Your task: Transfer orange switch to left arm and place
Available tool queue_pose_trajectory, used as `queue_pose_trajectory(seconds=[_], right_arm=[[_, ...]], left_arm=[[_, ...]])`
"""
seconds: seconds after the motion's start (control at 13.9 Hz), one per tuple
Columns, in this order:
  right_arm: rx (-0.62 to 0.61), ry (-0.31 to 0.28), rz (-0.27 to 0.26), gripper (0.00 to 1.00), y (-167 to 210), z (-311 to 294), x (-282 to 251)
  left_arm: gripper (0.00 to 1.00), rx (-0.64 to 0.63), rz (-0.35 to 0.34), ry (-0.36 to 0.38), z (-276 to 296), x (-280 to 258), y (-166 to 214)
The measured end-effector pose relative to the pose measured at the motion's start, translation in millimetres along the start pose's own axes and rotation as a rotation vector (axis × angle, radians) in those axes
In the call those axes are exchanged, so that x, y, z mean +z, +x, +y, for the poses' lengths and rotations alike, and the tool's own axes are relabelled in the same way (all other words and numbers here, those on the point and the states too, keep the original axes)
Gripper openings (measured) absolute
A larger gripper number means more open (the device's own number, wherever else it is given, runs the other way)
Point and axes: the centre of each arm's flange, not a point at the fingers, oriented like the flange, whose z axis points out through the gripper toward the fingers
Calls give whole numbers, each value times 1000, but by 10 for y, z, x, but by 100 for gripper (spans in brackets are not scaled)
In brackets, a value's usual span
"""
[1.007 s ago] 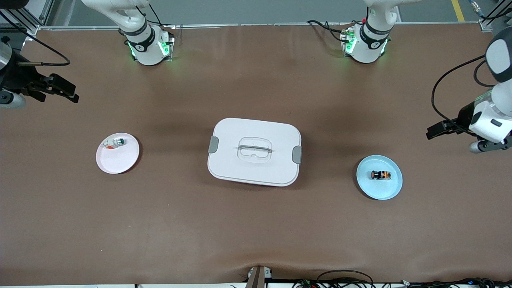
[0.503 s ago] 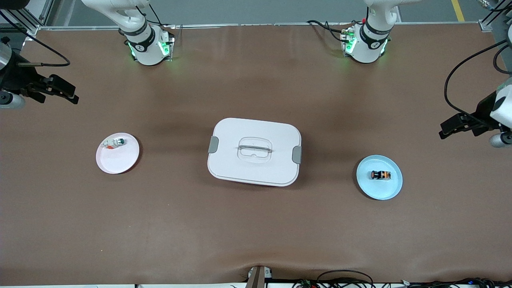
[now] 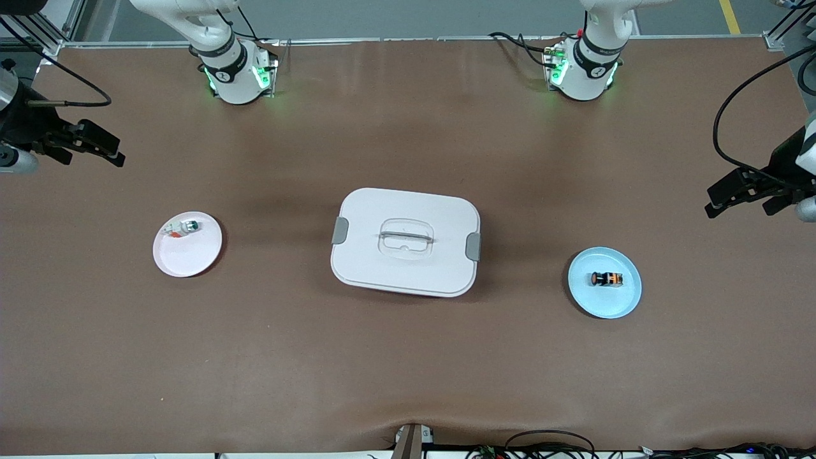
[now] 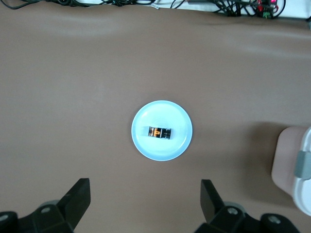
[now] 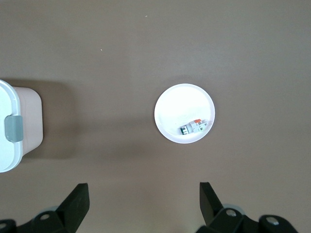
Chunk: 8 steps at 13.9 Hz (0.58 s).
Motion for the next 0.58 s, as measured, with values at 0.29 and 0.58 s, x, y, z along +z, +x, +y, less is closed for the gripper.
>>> queue_pose_trajectory(seconds=[0.29,0.58], right_arm=[[1,0,4,100,4,0,-4],[1,0,7,100,6,-3,-5]], left_arm=[[100,-16,-23,-2,76,-107,-9],[100,-22,-60,-3,45,13,60]])
